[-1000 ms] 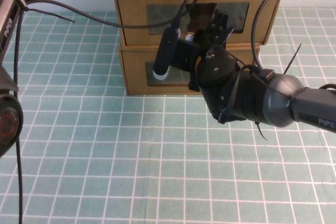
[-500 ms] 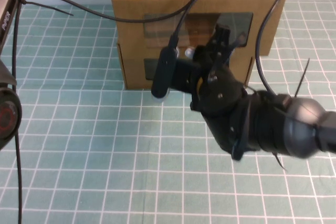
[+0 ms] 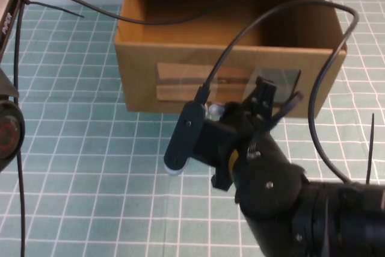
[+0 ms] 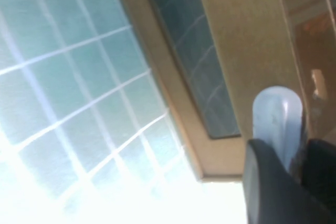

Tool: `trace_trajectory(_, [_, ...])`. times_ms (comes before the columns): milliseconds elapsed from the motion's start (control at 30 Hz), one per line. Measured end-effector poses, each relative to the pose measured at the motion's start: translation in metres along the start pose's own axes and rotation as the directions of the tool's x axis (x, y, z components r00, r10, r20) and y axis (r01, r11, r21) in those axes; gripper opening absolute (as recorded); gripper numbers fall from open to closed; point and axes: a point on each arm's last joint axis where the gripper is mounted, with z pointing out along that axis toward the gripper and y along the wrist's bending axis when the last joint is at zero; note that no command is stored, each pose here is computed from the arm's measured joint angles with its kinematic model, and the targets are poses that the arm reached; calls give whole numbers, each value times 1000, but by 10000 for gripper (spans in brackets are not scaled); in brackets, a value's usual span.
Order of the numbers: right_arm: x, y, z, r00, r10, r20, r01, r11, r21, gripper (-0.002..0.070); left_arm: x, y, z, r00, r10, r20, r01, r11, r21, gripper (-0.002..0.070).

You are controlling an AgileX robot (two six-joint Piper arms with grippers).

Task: Open the shoe box
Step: 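Pull the top drawer of the cardboard box fully open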

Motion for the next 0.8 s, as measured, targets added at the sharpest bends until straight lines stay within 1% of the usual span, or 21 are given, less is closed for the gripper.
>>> trace_trajectory(67, [-2, 3, -9, 1000, 17, -6, -17, 1000, -10, 112, 0, 0, 0, 1000, 0, 0, 0, 1000, 0, -7])
trace_trajectory(267, [-6, 9, -28, 999, 25, -20, -25, 1000, 5, 112, 0, 0, 0, 1000, 0, 0, 0, 1000, 0, -7])
trace_trajectory(500, [-8, 10, -43, 999, 34, -25, -34, 999, -11, 112, 0, 0, 0, 1000, -2, 0, 2, 1000, 0, -7])
trace_trajectory(600, [-7, 11, -42, 1000, -5, -31, 4, 1000, -20, 111, 0, 0, 0, 1000, -2, 0, 2, 1000, 0, -7])
trace_trajectory(800, [-3, 24, -30, 992, -117, -56, 112, 990, -86, 102, 0, 0, 0, 1000, -2, 0, 2, 1000, 0, -7])
